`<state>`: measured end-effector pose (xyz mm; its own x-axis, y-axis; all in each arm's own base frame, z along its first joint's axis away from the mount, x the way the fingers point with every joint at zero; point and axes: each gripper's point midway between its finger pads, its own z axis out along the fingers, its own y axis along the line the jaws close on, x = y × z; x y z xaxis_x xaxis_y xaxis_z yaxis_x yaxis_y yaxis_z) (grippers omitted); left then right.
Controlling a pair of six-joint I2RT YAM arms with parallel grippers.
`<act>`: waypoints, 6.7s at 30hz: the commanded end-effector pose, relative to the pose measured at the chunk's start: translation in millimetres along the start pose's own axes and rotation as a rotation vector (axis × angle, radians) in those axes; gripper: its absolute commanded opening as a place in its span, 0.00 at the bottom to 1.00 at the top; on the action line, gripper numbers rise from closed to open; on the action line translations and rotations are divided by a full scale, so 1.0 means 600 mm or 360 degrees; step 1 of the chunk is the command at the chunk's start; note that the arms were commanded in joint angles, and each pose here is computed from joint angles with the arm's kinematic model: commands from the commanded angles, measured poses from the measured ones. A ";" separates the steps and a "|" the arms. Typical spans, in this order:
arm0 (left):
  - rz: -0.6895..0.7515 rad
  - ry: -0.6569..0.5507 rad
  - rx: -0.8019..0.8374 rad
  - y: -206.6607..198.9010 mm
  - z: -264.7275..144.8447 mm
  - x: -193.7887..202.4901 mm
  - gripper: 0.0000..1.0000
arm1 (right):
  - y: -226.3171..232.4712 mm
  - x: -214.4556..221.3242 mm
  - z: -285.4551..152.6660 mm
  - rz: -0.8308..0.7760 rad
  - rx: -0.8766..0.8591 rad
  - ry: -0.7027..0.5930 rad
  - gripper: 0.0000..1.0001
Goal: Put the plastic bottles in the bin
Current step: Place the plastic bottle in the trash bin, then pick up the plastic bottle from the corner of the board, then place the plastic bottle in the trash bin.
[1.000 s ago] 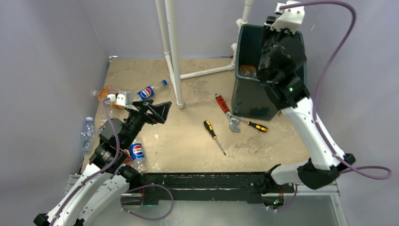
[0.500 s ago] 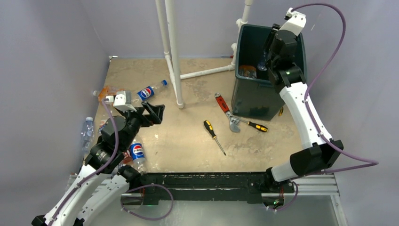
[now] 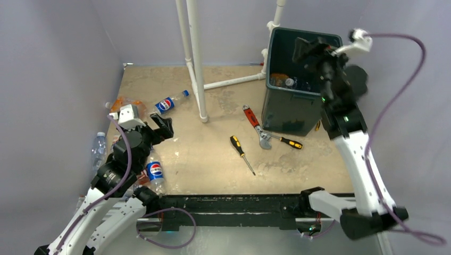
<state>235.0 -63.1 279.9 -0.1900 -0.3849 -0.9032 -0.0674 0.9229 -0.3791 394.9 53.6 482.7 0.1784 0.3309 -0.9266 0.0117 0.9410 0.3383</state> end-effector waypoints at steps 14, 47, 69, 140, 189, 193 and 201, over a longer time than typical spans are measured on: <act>-0.0056 0.0055 -0.0526 0.075 0.023 0.031 0.99 | 0.236 0.054 -0.340 0.0191 -0.1707 0.0340 0.97; -0.0168 0.0922 -0.1603 0.252 0.002 0.322 0.99 | 0.240 0.365 -0.473 0.0168 -0.1810 0.0933 0.94; -0.0360 0.1042 -0.1069 0.192 0.022 0.371 0.57 | 0.240 0.361 -0.466 0.0175 -0.1755 0.0951 0.94; 0.0523 0.0258 0.1867 -0.333 -0.160 0.067 0.99 | 0.318 0.144 -0.443 0.0805 -0.1865 0.0541 0.00; -0.0194 -0.0121 0.0944 -0.187 -0.080 -0.015 0.99 | 0.008 -0.264 -0.289 0.0037 -0.0111 -0.0680 0.00; -0.0224 -0.0128 0.0926 -0.174 -0.081 -0.007 0.99 | 0.031 -0.247 -0.248 -0.0066 0.0011 -0.0656 0.00; -0.0245 0.0005 0.0951 -0.170 -0.081 0.039 0.99 | 0.055 -0.200 -0.116 -0.0212 0.0138 -0.0438 0.00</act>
<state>192.6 -163.5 318.6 -0.1817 -0.4996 -0.8470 0.4761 0.7090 -0.5203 281.3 69.4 592.4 0.4661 0.1397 -0.8736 0.0995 0.9729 0.2087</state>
